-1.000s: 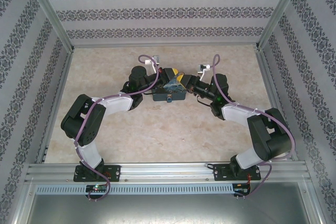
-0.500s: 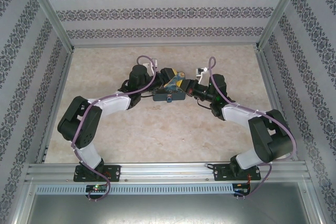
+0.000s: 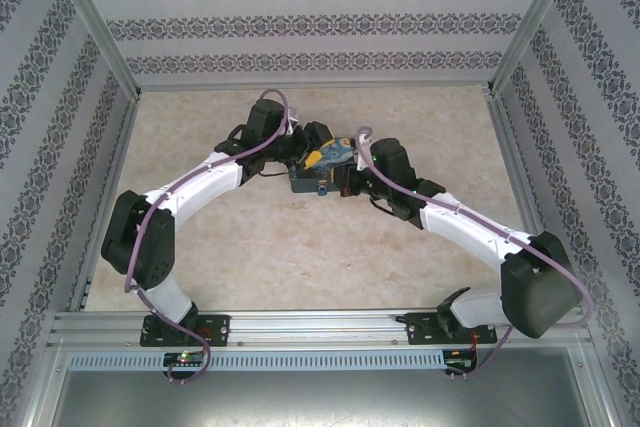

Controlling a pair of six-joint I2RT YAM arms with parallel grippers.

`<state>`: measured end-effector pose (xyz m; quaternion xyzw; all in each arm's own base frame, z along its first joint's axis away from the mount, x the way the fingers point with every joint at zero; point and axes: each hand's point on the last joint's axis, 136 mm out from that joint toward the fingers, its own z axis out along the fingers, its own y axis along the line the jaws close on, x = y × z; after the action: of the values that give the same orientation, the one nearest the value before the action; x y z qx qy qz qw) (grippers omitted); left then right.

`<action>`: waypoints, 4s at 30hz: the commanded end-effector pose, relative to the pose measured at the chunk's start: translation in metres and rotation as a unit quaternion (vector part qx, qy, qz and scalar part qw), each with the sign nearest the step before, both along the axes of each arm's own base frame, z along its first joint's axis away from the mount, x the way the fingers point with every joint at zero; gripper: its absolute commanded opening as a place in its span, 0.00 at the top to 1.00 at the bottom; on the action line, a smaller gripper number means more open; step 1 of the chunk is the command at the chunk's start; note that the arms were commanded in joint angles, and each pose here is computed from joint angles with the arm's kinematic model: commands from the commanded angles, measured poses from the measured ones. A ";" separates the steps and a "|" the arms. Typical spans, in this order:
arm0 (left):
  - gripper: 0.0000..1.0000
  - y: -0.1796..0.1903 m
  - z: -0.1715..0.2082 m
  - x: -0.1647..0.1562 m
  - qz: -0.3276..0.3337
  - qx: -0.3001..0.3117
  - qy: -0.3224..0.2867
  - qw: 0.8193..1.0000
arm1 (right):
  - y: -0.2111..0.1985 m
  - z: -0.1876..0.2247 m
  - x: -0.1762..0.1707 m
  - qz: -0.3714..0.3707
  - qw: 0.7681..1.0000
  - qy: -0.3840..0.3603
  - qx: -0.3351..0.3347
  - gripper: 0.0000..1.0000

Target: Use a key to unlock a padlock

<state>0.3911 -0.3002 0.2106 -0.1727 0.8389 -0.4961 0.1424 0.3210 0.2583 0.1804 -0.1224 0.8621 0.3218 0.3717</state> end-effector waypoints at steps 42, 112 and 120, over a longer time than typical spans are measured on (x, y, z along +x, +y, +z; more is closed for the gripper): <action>0.73 -0.034 -0.041 -0.015 -0.031 -0.011 0.106 0.994 | 0.004 0.002 0.004 0.018 0.984 -0.095 -0.149 1.00; 1.00 -0.010 0.052 0.040 0.044 -0.171 -0.256 0.950 | -0.017 0.070 0.060 -0.025 0.910 0.074 0.407 0.60; 1.00 -0.013 0.049 0.040 0.041 -0.175 -0.248 0.952 | -0.012 0.070 0.062 -0.014 0.909 0.075 0.409 0.64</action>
<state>0.4318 -0.3155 0.2461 -0.1106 0.6872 -0.6416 0.3223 0.3850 0.2370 0.2313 0.1088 0.7000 0.6302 0.3178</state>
